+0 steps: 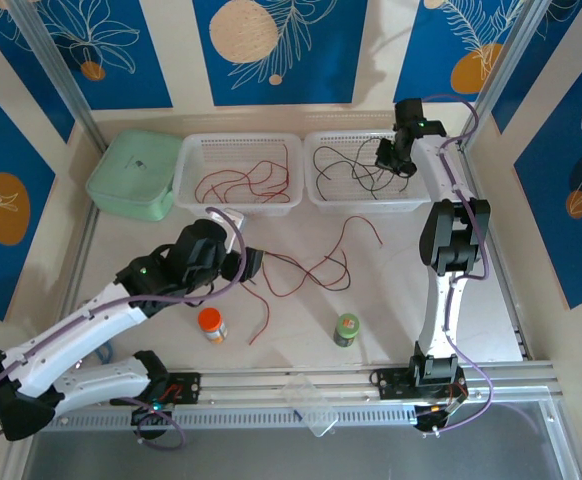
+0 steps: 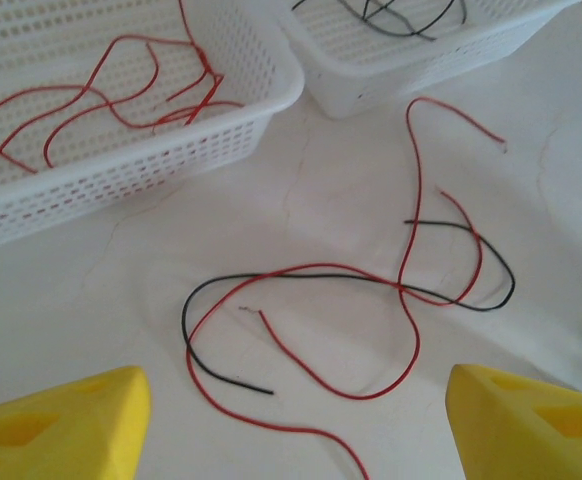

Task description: Untangle the cables

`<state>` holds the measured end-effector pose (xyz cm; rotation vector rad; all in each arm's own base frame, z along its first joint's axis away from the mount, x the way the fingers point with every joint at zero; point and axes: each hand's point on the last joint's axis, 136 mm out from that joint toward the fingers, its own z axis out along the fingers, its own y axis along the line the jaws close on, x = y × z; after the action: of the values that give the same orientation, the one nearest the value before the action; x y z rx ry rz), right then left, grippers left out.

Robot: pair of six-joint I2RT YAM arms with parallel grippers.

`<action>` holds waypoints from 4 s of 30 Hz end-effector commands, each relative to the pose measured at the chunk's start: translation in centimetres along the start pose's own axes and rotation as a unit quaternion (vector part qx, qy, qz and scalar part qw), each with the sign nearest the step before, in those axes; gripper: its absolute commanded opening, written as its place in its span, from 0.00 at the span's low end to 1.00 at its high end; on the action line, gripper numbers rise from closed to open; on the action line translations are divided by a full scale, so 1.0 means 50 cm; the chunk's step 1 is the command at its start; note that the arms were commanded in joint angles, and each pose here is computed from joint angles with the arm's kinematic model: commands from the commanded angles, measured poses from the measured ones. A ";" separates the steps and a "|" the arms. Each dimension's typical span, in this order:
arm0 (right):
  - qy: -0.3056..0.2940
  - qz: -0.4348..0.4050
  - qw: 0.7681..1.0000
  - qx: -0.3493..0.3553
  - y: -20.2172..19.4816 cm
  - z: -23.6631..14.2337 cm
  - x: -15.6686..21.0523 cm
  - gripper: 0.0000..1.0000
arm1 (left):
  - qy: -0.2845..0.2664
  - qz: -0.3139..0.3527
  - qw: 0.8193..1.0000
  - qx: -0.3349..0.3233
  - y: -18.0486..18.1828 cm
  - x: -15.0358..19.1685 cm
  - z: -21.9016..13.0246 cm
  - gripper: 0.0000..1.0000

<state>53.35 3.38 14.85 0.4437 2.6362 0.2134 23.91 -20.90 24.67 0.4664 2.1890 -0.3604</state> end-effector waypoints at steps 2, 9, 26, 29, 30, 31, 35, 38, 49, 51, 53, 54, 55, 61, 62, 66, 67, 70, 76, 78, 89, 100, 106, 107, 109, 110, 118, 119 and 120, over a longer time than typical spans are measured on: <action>0.006 0.000 0.999 0.042 -0.035 0.028 0.012 0.28 | 0.026 -0.023 0.999 -0.039 0.024 0.014 0.003 0.77; 0.002 -0.010 0.998 0.057 -0.045 0.014 0.014 0.38 | 0.062 -0.040 0.995 -0.066 0.034 0.042 0.029 0.77; -0.065 -0.036 0.995 0.059 -0.036 -0.159 0.021 0.66 | 0.133 -0.054 0.984 -0.105 0.051 0.093 0.100 0.78; -0.076 -0.037 0.995 0.048 -0.031 -0.196 0.033 0.66 | 0.140 -0.067 0.982 -0.107 0.063 0.101 0.107 0.78; -0.080 -0.037 0.995 0.043 -0.029 -0.211 0.039 0.65 | 0.144 -0.073 0.981 -0.108 0.069 0.106 0.110 0.78; -0.084 -0.037 0.995 0.036 -0.026 -0.225 0.047 0.65 | 0.148 -0.079 0.980 -0.109 0.074 0.110 0.113 0.78; -0.104 -0.042 0.994 0.000 -0.007 -0.291 0.095 0.64 | 0.177 -0.107 0.972 -0.107 0.097 0.137 0.136 0.78; -0.113 -0.054 0.992 -0.028 0.008 -0.337 0.151 0.63 | 0.197 -0.120 0.967 -0.106 0.110 0.158 0.161 0.76; -0.091 -0.075 0.989 -0.092 0.027 -0.402 0.378 0.51 | 0.240 -0.145 0.955 -0.099 0.128 0.217 0.257 0.59; -0.082 -0.079 0.989 -0.091 0.029 -0.399 0.402 0.50 | 0.244 -0.143 0.954 -0.099 0.128 0.223 0.275 0.56; -0.073 -0.081 0.990 -0.092 0.032 -0.390 0.420 0.49 | 0.244 -0.136 0.954 -0.109 0.136 0.226 0.291 0.56; -0.067 -0.082 0.990 -0.094 0.035 -0.385 0.428 0.49 | 0.243 -0.130 0.954 -0.116 0.141 0.224 0.300 0.55; -0.064 -0.082 0.990 -0.096 0.039 -0.380 0.433 0.49 | 0.240 -0.124 0.955 -0.122 0.147 0.222 0.307 0.54; -0.045 -0.096 0.990 -0.097 0.062 -0.359 0.457 0.46 | 0.238 -0.100 0.959 -0.119 0.159 0.211 0.363 0.46; -0.045 -0.098 0.990 -0.095 0.064 -0.358 0.459 0.46 | 0.236 -0.097 0.960 -0.116 0.157 0.208 0.369 0.45; -0.046 -0.102 0.989 -0.093 0.068 -0.359 0.461 0.46 | 0.230 -0.093 0.962 -0.111 0.154 0.195 0.379 0.45; -0.047 -0.102 0.989 -0.093 0.069 -0.359 0.461 0.46 | 0.230 -0.091 0.963 -0.112 0.155 0.194 0.379 0.44; -0.048 -0.102 0.989 -0.092 0.070 -0.360 0.459 0.46 | 0.232 -0.085 0.962 -0.117 0.162 0.193 0.383 0.43; -0.047 -0.103 0.989 -0.091 0.071 -0.360 0.459 0.46 | 0.241 -0.076 0.960 -0.121 0.172 0.209 0.400 0.38; -0.047 -0.103 0.990 -0.090 0.070 -0.361 0.459 0.46 | 0.243 -0.072 0.959 -0.124 0.175 0.214 0.405 0.36; -0.056 -0.103 0.989 -0.089 0.068 -0.374 0.455 0.45 | 0.212 -0.063 0.967 -0.123 0.176 0.180 0.402 0.06; -0.065 -0.103 0.988 -0.093 0.068 -0.390 0.452 0.45 | 0.157 -0.061 0.981 -0.092 0.146 0.091 0.326 0.00; -0.070 -0.102 0.988 -0.096 0.069 -0.396 0.449 0.45 | 0.113 -0.035 0.991 -0.057 0.092 0.012 0.248 0.00; -0.072 -0.100 0.988 -0.097 0.068 -0.398 0.449 0.45 | 0.105 -0.029 0.993 -0.051 0.082 -0.001 0.232 0.00; -0.076 -0.100 0.987 -0.097 0.067 -0.400 0.447 0.45 | 0.085 -0.017 0.996 -0.036 0.060 -0.034 0.201 0.00; -0.078 -0.099 0.987 -0.096 0.065 -0.402 0.446 0.45 | 0.074 -0.011 0.997 -0.028 0.047 -0.051 0.183 0.00; -0.083 -0.087 0.988 -0.096 0.051 -0.400 0.446 0.45 | 0.006 0.045 0.998 0.035 -0.046 -0.174 0.056 0.00; -0.081 -0.084 0.988 -0.098 0.049 -0.397 0.448 0.45 | -0.002 0.049 0.998 0.040 -0.054 -0.190 0.043 0.00; -0.080 -0.081 0.988 -0.102 0.047 -0.396 0.449 0.45 | -0.012 0.053 0.998 0.045 -0.061 -0.207 0.031 0.00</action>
<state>26.14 12.14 23.35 0.1365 2.4644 0.3438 30.76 -26.28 30.02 0.5524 2.1540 -0.3967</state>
